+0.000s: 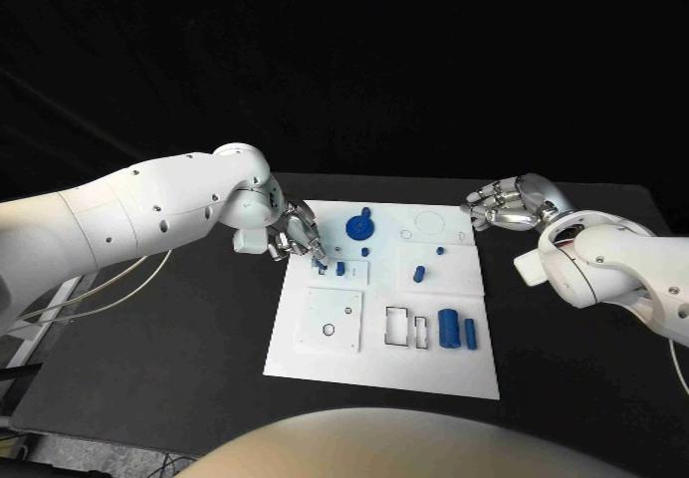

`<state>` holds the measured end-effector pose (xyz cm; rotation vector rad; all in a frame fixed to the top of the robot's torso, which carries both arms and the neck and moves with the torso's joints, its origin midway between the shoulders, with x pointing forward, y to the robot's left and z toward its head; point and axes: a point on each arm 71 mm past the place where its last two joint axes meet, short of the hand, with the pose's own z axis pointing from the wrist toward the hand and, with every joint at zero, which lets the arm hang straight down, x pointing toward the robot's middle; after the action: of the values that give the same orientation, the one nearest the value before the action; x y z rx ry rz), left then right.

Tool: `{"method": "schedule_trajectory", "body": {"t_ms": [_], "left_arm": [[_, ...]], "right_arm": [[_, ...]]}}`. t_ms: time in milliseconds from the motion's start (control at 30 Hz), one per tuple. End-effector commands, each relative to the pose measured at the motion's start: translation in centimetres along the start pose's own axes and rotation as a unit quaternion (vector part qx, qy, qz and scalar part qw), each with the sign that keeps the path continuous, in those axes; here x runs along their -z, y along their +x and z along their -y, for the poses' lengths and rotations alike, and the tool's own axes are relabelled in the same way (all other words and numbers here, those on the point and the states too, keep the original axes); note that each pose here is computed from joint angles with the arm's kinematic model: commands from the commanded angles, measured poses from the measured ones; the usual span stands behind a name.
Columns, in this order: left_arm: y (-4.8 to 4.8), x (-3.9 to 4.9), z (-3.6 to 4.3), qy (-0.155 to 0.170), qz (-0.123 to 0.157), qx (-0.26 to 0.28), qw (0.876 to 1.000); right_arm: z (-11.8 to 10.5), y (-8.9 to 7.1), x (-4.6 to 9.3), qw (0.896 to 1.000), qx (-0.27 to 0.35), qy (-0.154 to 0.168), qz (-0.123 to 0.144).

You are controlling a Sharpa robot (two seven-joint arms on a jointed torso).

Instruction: Assemble the parts on the task board

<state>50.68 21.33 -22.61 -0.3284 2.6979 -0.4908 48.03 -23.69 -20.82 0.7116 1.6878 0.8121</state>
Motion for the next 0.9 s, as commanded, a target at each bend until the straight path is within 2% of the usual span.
{"method": "schedule_trajectory", "body": {"t_ms": [33,167,400,900], "left_arm": [[-0.27,-0.03,0.36,-0.011,0.017,-0.026,0.999],[-0.41,-0.15,0.86,-0.017,0.039,-0.050,0.998],[-0.20,-0.49,1.50,-0.029,0.056,-0.080,0.995],[0.12,-1.00,2.08,-0.040,0.058,-0.091,0.993]], "right_arm": [[-0.1,0.2,0.0,1.000,0.004,-0.004,-0.006],[-0.1,0.2,0.0,1.000,0.004,-0.003,-0.006],[-0.1,0.2,0.0,1.000,0.004,-0.003,-0.006],[-0.1,0.2,0.0,1.000,0.004,-0.004,-0.006]]}}
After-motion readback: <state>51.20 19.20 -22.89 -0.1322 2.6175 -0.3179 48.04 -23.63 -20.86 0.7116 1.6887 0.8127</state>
